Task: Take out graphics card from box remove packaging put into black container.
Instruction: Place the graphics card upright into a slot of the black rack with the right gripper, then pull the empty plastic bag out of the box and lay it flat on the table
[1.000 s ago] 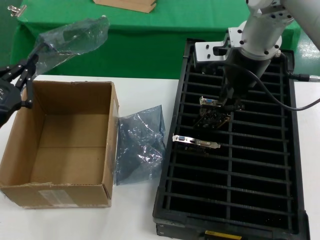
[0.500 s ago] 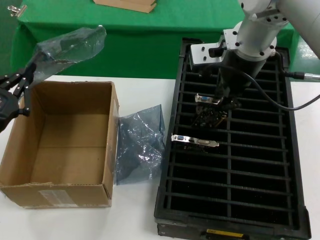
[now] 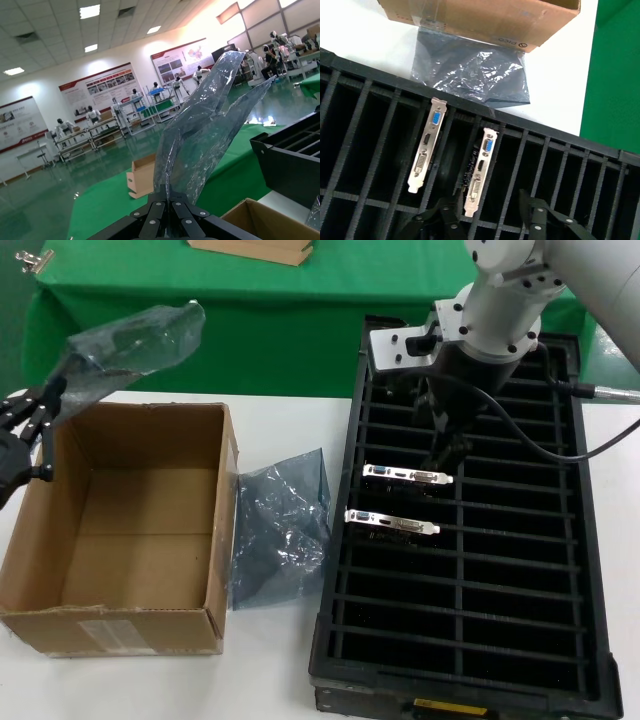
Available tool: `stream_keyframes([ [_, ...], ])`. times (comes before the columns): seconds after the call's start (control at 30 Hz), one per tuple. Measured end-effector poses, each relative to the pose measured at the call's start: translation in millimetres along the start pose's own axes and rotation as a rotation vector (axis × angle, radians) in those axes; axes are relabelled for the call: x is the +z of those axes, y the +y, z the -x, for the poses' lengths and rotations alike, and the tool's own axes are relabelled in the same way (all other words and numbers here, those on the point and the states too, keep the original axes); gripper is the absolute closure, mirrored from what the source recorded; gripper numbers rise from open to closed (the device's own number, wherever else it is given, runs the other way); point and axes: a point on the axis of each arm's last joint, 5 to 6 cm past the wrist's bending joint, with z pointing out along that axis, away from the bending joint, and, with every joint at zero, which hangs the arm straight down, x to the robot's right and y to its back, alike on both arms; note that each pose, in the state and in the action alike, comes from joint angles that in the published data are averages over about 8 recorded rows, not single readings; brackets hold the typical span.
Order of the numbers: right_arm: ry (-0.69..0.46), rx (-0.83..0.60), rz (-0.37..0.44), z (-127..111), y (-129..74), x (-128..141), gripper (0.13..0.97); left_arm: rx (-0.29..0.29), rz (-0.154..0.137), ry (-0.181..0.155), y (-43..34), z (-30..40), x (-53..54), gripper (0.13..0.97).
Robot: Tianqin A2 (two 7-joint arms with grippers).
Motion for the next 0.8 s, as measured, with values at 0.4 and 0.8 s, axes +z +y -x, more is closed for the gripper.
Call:
stream_keyframes([
  [0.4, 0.141, 0.022, 0.058, -11, 6, -6, 0.492, -0.34, -0.065, 0.058, -17.8, 4.2, -1.4, 0.958],
  [0.8, 0.297, 0.169, 0.054, -18, 21, 2, 0.313, -1.042, -0.078, 0.211, -45.8, 4.5, 2.9, 0.958],
])
